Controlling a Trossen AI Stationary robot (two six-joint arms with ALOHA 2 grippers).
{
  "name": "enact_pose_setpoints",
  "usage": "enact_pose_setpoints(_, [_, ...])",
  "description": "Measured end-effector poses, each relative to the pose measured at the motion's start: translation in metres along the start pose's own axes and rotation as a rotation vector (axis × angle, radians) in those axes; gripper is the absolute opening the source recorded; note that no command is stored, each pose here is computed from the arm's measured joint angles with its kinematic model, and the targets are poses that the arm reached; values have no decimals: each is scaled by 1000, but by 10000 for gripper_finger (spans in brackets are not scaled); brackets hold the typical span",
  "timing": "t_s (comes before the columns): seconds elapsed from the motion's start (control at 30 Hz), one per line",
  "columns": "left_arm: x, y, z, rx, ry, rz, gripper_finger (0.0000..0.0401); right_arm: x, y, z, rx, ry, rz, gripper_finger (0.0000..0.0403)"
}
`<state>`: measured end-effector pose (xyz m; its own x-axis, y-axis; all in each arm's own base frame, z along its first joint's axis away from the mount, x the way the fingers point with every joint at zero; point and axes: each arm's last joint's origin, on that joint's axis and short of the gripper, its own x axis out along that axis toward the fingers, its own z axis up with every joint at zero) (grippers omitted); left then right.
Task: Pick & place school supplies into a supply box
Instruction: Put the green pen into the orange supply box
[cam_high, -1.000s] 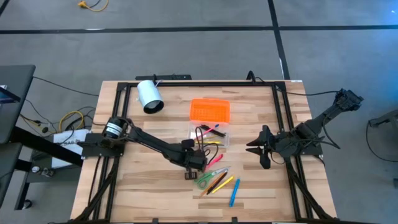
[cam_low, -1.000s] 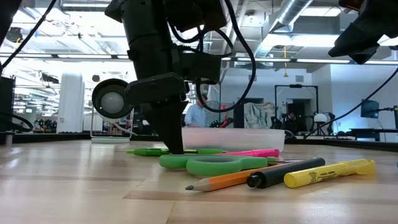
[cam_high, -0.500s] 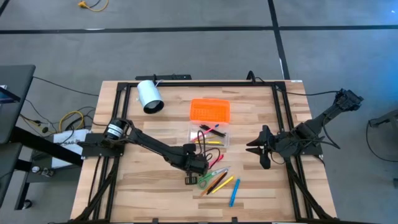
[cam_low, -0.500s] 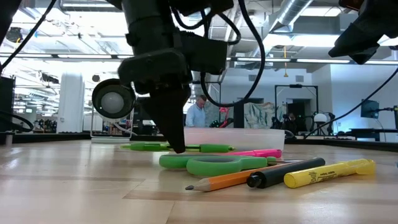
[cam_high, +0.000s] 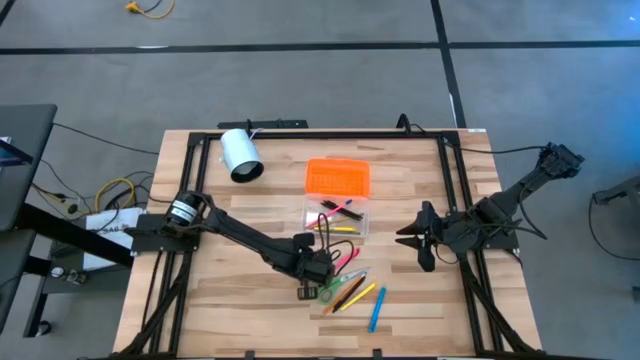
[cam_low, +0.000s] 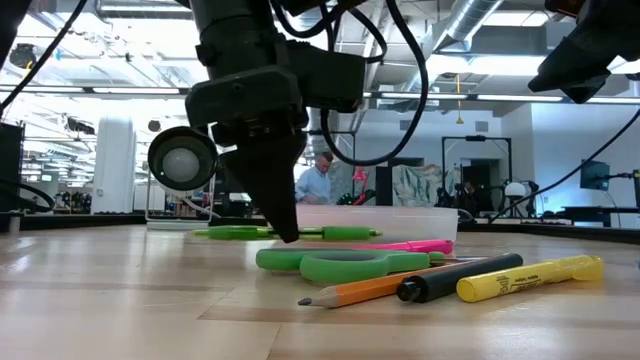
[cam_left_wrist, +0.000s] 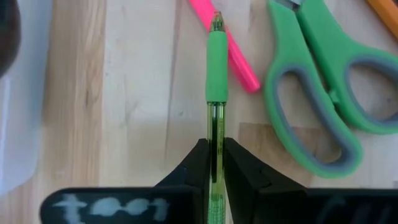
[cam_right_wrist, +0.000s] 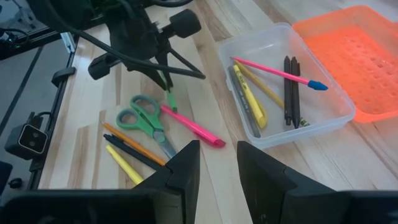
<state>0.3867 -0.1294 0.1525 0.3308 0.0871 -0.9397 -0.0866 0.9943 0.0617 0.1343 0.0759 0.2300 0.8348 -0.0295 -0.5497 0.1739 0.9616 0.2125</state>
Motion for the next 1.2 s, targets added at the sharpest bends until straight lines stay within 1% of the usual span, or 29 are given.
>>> enact_pose_setpoints(0.3, [-4, 0, 4, -8, -16, 2, 20, 0, 0, 0, 16, -1, 1, 100])
enact_pose_setpoints(0.4, [-14, -2, 15, 0, -61, 16, 18, 0, 0, 0, 18, -1, 1, 100])
enact_pose_setpoints(0.5, [-28, -2, 28, 31, -111, 62, 19, 0, 0, 0, 18, -1, 1, 100])
enact_pose_setpoints(0.63, [-46, 5, 46, 81, -171, 133, 19, 0, 0, 0, 26, -1, 1, 100])
enact_pose_setpoints(0.77, [-51, 24, 59, 97, -206, 192, 19, 0, 0, 0, 34, -2, 1, 100])
enact_pose_setpoints(1.07, [-41, 92, 75, -21, -179, 276, 20, 0, 2, 3, 54, -41, 1, 100])
enact_pose_setpoints(1.13, [-39, 107, 77, -53, -169, 266, 20, 0, 2, 4, 56, -45, 1, 100])
enact_pose_setpoints(1.2, [-37, 120, 78, -91, -157, 222, 20, 0, 2, 4, 56, -44, 1, 100])
